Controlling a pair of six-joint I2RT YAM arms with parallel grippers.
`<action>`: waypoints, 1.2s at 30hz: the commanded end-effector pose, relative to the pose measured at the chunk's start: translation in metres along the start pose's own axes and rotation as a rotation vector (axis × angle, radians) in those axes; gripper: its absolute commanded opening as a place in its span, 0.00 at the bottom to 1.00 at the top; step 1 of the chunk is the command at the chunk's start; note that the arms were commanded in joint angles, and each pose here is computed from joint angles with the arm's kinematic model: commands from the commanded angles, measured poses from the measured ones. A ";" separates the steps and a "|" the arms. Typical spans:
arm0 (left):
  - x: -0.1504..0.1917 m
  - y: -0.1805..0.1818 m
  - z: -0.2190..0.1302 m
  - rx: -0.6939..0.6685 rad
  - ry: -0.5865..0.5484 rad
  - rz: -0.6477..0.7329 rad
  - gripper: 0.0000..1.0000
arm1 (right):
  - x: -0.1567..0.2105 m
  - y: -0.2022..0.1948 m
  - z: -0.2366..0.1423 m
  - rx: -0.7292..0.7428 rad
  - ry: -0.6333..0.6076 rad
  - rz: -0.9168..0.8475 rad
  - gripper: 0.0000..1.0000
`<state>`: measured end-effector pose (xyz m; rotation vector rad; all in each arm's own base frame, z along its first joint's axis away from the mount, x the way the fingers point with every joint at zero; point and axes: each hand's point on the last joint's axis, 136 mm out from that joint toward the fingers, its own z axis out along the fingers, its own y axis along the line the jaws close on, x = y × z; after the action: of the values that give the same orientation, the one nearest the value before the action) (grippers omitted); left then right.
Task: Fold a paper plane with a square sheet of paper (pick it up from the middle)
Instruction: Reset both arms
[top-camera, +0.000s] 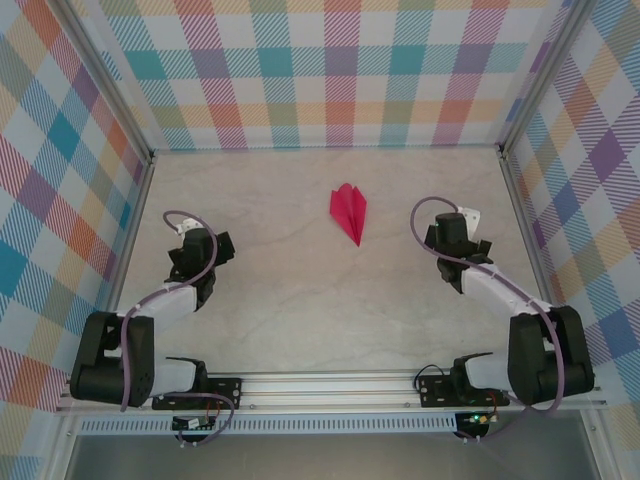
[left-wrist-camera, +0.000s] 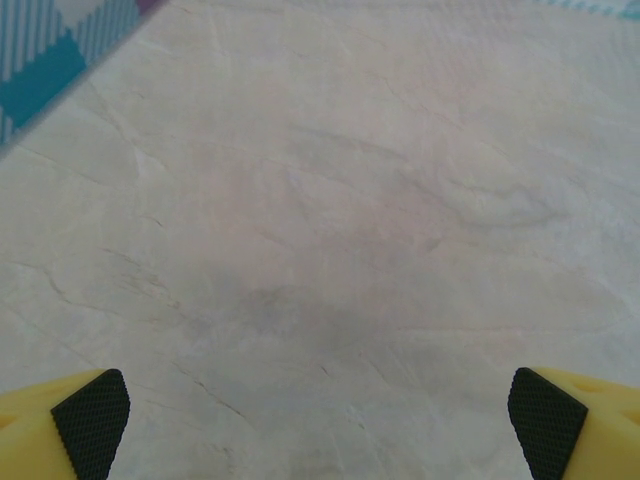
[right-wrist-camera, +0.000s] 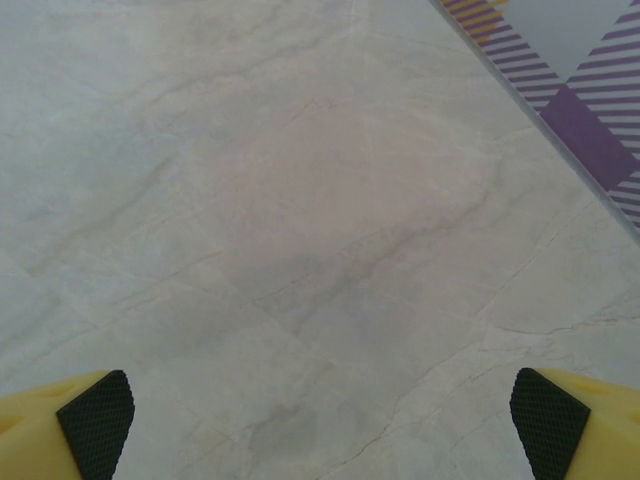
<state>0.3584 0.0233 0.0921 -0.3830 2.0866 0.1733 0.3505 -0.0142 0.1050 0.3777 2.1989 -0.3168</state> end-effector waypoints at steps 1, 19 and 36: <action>-0.019 -0.022 0.005 0.131 -0.113 0.065 1.00 | -0.015 0.008 0.011 -0.042 -0.134 -0.048 1.00; -0.003 -0.037 0.023 0.293 -0.161 0.061 1.00 | -0.020 0.042 0.024 -0.376 -0.286 -0.070 1.00; 0.000 -0.052 0.029 0.310 -0.106 0.130 1.00 | -0.013 0.040 0.033 -0.384 -0.273 -0.048 1.00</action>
<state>0.3925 -0.0094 0.0734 -0.1108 2.0001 -0.0382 0.3933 0.0082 0.0857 0.0651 1.9804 0.0110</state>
